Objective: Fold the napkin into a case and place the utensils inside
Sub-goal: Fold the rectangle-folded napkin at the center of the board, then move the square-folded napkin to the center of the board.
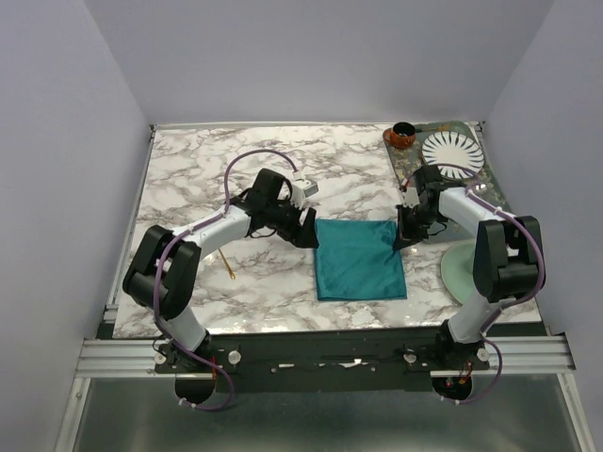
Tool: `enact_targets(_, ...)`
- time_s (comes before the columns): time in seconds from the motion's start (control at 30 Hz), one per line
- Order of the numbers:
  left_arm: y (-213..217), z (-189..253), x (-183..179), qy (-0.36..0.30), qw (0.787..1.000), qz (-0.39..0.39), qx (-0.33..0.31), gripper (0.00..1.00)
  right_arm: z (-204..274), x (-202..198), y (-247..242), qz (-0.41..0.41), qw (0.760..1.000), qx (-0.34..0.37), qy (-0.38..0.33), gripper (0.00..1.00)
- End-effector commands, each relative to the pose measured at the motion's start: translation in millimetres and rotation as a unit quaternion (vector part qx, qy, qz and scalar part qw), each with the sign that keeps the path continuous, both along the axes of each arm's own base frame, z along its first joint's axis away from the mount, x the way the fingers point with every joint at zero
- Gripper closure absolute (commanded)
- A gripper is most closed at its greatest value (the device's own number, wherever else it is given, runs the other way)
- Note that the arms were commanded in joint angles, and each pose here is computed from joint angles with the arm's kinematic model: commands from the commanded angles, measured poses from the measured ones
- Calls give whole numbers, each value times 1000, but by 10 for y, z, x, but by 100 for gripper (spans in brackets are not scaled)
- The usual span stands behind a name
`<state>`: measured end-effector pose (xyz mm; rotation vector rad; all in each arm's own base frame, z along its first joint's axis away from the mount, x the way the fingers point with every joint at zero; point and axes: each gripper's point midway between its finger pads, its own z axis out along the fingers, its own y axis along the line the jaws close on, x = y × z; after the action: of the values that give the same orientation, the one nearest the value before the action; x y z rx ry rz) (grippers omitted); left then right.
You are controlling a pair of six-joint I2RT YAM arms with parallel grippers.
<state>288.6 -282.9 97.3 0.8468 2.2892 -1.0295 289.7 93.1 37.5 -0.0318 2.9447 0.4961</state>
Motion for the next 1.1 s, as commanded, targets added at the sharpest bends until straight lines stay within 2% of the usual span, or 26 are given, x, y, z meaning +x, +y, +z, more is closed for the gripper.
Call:
enact_targets(0.0,8,45,-61,0,1000,7,-7,23,-40,51,-124,0,999,-32,3,98)
enact_targets(0.1,7,49,-72,-2,1000,4,-7,23,-98,14,-139,1,999,-36,15,95)
enact_targets(0.2,11,44,-74,1,1000,3,-7,23,-124,2,-176,-4,999,-48,20,84)
enact_targets(0.3,5,61,-73,0,1000,2,-9,23,-100,4,-214,-5,998,-58,18,66)
enact_targets(0.37,-1,95,-83,-3,1000,0,-11,23,-44,11,-220,-4,998,-59,11,60)
enact_targets(0.6,73,116,-152,-2,1000,12,-8,22,66,25,-242,3,998,-64,-3,59)
enact_targets(0.9,278,58,-168,48,996,78,-21,18,-228,-88,-183,9,998,-47,49,60)
enact_targets(1.0,355,3,-178,69,993,95,-22,18,-268,-114,-115,8,997,-28,65,62)
enact_targets(1.07,421,-15,-151,79,990,110,-26,19,-296,-131,-76,8,997,-18,73,68)
